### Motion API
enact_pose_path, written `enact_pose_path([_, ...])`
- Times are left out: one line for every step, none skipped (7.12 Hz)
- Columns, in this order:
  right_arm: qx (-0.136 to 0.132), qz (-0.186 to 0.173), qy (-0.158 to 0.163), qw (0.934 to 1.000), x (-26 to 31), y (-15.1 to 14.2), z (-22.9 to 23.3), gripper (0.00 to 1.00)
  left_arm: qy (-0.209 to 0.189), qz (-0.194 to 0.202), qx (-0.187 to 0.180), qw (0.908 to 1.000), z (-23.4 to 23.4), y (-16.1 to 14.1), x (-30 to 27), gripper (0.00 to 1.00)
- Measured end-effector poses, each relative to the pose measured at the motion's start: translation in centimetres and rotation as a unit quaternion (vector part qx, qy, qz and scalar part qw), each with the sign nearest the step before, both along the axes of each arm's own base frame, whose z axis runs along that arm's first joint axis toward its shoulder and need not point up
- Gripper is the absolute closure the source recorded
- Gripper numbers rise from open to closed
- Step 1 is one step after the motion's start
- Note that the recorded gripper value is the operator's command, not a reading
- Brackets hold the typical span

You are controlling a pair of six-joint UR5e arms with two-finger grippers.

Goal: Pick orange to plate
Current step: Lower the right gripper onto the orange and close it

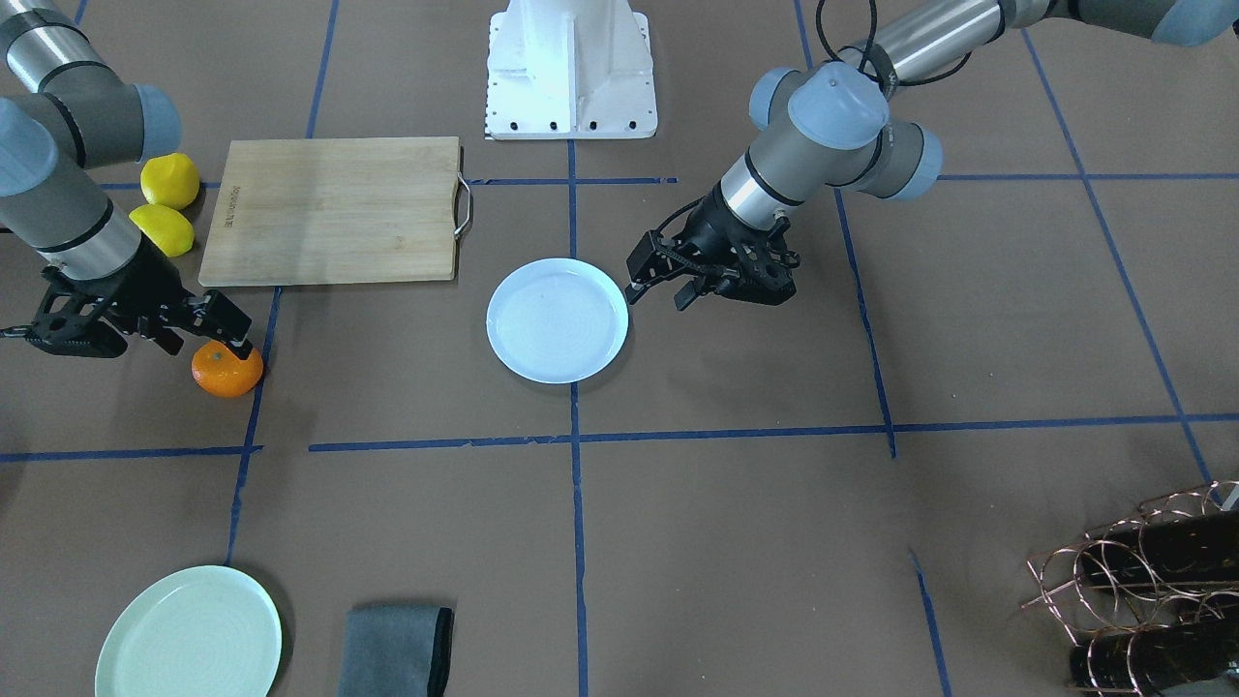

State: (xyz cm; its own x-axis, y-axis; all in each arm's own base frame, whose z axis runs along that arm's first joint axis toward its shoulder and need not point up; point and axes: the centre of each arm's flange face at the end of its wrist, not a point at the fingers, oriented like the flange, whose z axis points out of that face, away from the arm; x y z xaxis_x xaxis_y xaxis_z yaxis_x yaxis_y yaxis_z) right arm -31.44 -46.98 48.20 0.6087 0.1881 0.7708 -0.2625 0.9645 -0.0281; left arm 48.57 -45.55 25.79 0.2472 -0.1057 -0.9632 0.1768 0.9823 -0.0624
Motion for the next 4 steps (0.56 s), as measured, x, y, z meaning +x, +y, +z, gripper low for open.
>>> enact_pose_path([0.0, 0.002, 0.004, 1.0, -0.18, 0.22, 0.14, 0.0, 0.0, -0.001, 0.0, 1.0, -0.01, -0.02, -0.03, 0.21])
enact_pose_path([0.001, 0.002, 0.006, 1.0, -0.16, 0.32, 0.3, 0.0, 0.001, -0.001, -0.001, 1.0, -0.09, 0.01, -0.1, 0.21])
enact_pose_path([0.001, 0.0, 0.008, 1.0, -0.25, 0.34, 0.4, 0.0, 0.003, -0.002, 0.0, 1.0, -0.29, 0.09, -0.23, 0.21])
enact_pose_path([0.002, -0.001, 0.01, 0.9999, -0.39, 0.35, 0.5, 0.0, 0.003, -0.002, 0.001, 1.0, -0.31, 0.18, -0.36, 0.21])
